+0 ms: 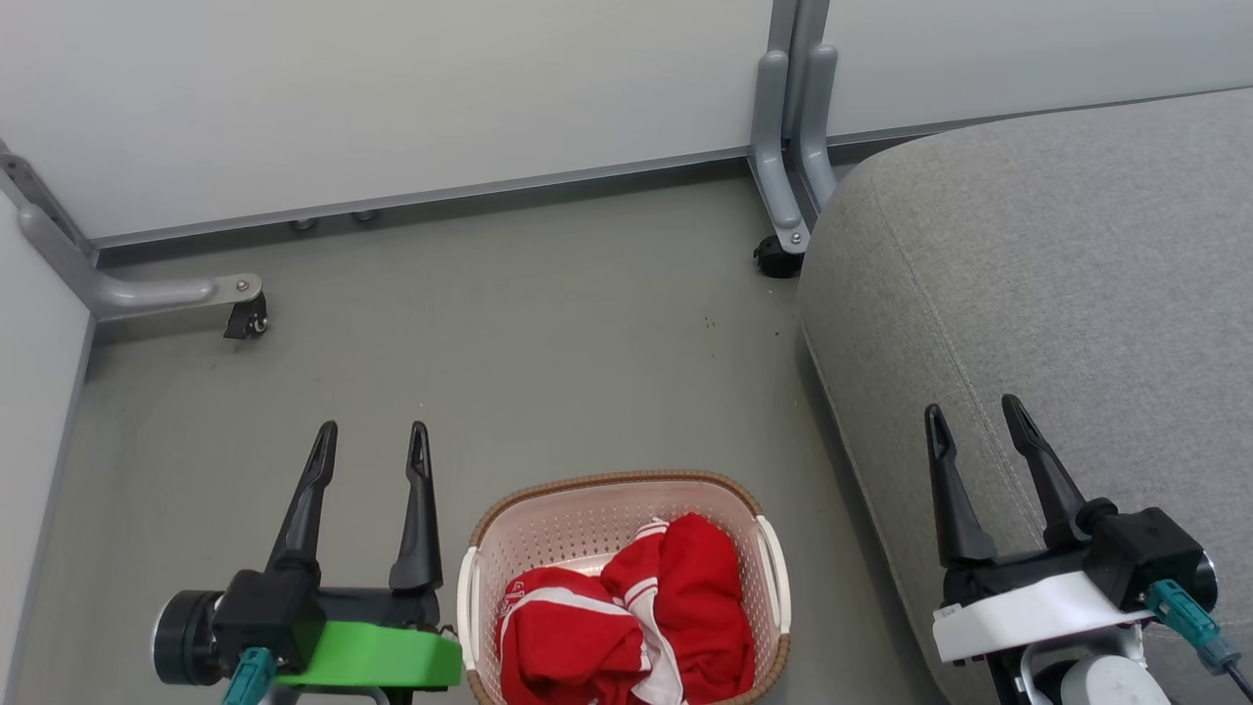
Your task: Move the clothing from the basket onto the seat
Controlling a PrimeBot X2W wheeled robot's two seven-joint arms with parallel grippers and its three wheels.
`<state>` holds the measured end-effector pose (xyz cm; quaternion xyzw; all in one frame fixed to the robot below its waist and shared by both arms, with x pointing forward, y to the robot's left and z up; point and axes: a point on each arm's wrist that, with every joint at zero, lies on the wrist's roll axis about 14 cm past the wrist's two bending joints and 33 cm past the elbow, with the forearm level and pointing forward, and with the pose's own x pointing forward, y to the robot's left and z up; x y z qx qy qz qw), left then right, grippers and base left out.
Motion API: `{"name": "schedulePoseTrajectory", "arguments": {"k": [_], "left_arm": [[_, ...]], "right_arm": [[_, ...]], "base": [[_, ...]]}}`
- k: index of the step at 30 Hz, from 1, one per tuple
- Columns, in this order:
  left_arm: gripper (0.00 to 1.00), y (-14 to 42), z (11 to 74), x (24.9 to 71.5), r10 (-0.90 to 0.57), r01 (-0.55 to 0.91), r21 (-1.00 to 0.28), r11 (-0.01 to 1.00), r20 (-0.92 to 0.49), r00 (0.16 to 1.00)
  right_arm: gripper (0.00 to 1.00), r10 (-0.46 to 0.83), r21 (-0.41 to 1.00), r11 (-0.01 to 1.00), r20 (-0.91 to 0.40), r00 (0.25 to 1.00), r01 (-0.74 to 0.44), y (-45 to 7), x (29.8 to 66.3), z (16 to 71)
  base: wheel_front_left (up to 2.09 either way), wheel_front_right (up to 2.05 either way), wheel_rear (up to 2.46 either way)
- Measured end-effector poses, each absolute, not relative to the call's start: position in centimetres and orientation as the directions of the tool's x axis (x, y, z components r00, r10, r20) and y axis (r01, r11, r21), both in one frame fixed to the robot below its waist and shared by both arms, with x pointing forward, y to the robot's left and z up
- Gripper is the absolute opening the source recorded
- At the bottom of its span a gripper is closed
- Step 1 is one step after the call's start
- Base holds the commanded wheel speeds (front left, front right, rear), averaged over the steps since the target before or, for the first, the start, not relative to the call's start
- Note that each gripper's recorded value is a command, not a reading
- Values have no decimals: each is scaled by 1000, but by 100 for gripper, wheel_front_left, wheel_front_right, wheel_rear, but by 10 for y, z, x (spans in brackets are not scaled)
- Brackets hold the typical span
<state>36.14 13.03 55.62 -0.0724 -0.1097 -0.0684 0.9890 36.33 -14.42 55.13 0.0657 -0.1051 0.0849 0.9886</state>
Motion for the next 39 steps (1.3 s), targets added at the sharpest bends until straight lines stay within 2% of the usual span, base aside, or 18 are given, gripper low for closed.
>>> {"name": "schedulePoseTrajectory", "arguments": {"k": [11,39], "left_arm": [[100,126,560,359,-142,161,-56,985,249,958],[100,117,540,359,-177,193,-65,979,190,966]], "right_arm": [[100,175,44,981,228,958,-190,-140,361,552],[100,174,31,983,196,965,-183,-142,362,542]], "base": [[0,0,0],[0,0,0]]}}
